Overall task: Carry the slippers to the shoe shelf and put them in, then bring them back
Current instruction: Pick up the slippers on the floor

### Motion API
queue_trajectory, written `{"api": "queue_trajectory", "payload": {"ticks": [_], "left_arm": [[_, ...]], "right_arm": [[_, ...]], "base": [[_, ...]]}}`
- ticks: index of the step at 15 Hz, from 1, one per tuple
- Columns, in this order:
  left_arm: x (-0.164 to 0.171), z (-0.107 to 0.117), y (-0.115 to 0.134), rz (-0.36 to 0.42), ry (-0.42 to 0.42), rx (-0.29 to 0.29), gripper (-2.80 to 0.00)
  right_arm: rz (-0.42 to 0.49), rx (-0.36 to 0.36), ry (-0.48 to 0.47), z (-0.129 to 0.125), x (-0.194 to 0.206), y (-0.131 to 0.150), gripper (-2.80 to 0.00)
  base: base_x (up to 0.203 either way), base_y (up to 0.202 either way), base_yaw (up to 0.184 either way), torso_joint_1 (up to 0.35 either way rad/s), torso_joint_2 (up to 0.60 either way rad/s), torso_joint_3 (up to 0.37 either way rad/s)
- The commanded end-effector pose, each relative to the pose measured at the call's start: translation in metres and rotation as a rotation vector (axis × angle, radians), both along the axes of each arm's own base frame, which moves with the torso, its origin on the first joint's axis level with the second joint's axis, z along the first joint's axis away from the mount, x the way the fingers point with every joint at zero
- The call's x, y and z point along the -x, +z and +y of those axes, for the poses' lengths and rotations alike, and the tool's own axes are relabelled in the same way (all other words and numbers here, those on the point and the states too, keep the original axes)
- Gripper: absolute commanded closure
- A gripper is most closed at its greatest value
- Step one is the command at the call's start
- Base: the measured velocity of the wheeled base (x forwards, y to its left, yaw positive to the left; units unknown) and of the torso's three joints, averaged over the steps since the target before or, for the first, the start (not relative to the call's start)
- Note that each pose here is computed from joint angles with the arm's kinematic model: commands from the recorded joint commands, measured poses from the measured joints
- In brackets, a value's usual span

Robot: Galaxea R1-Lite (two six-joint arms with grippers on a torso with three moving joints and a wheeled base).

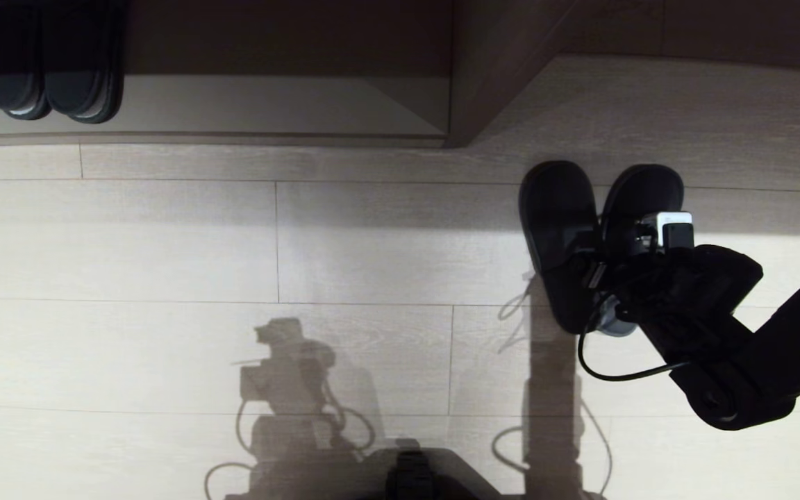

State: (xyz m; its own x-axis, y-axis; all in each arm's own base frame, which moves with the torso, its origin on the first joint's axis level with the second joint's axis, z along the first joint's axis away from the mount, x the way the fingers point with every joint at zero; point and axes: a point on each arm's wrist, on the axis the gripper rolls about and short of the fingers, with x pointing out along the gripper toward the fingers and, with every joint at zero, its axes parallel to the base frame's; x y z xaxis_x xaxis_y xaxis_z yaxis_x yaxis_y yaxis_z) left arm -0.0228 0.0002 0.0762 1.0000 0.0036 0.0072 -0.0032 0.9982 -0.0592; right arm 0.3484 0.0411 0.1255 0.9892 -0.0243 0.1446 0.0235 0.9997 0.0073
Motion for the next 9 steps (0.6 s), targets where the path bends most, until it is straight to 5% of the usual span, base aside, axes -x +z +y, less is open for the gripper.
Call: {"api": "queue_trajectory", "payload": {"ticks": [1, 9], "left_arm": [[0.0000, 0.0000, 0.0000, 0.000, 0.001, 0.001, 0.00], [0.0000, 0.0000, 0.0000, 0.000, 0.001, -0.001, 0.00]], "right_arm": [[-0.007, -0.005, 0.003, 0.0003, -0.0012, -0.0009, 0.00], [-0.004, -0.012, 0.026, 0.0007, -0.0007, -0.0016, 0.00]], "base": [[0.000, 0.000, 0.000, 0.000, 0.00, 0.000], [0.000, 0.000, 0.000, 0.000, 0.00, 0.000]]}}
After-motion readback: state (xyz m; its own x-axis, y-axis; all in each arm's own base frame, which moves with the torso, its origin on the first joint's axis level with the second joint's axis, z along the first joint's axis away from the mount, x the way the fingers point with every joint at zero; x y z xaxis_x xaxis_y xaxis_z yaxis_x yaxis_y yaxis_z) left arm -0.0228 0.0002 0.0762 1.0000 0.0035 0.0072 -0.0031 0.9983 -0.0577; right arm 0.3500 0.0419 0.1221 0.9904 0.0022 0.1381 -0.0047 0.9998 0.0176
